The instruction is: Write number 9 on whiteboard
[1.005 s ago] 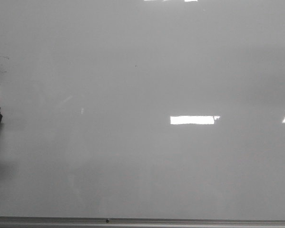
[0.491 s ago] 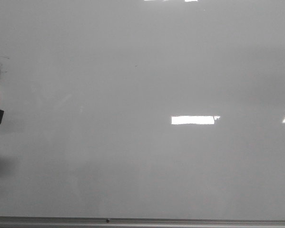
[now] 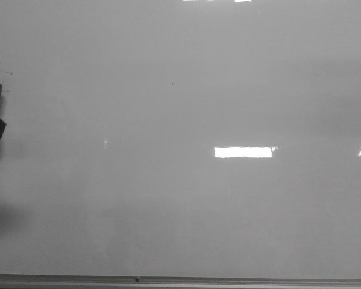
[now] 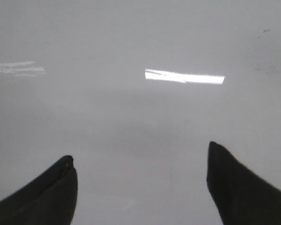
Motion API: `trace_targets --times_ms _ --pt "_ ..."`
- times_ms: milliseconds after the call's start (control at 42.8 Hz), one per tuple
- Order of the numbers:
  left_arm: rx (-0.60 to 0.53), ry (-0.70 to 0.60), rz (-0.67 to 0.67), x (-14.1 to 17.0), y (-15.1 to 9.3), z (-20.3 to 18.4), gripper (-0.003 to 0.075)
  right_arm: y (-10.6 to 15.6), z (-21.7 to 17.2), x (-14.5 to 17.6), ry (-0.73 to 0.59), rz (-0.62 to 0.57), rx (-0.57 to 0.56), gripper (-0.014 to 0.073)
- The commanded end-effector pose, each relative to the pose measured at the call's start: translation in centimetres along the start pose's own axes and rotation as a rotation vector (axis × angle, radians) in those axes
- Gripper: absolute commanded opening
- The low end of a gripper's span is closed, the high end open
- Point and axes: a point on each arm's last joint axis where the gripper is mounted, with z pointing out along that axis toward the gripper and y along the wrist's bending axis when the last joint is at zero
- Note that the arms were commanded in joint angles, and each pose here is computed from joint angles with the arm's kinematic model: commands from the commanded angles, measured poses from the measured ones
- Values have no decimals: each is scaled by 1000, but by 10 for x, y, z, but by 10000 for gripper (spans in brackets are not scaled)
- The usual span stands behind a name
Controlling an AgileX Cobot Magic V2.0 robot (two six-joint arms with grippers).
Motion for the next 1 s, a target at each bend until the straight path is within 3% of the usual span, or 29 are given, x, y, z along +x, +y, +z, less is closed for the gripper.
trace_targets --times_ms 0,140,234,397,514,654,794,981 --pt "48 -14 104 -25 -19 -36 1 0 4 -22 12 -1 -2 591" --pt "129 -28 252 -38 -48 -72 1 2 20 -34 160 -38 -34 591" --pt "229 -45 357 -41 -69 -94 1 10 29 -46 218 -49 -126 591" --pt "478 -22 563 -34 -98 -125 1 35 43 -68 281 -131 -400 591" --pt "737 54 771 -16 -114 -141 1 59 51 -83 342 -221 -659 591" --pt "942 87 856 -6 -122 -154 1 87 64 -94 390 -247 -960 592" --pt "983 90 872 -4 -124 -157 1 112 80 -100 396 -227 -1161 592" --pt "985 87 878 -4 -124 -157 1 143 103 -108 387 -236 -1270 592"
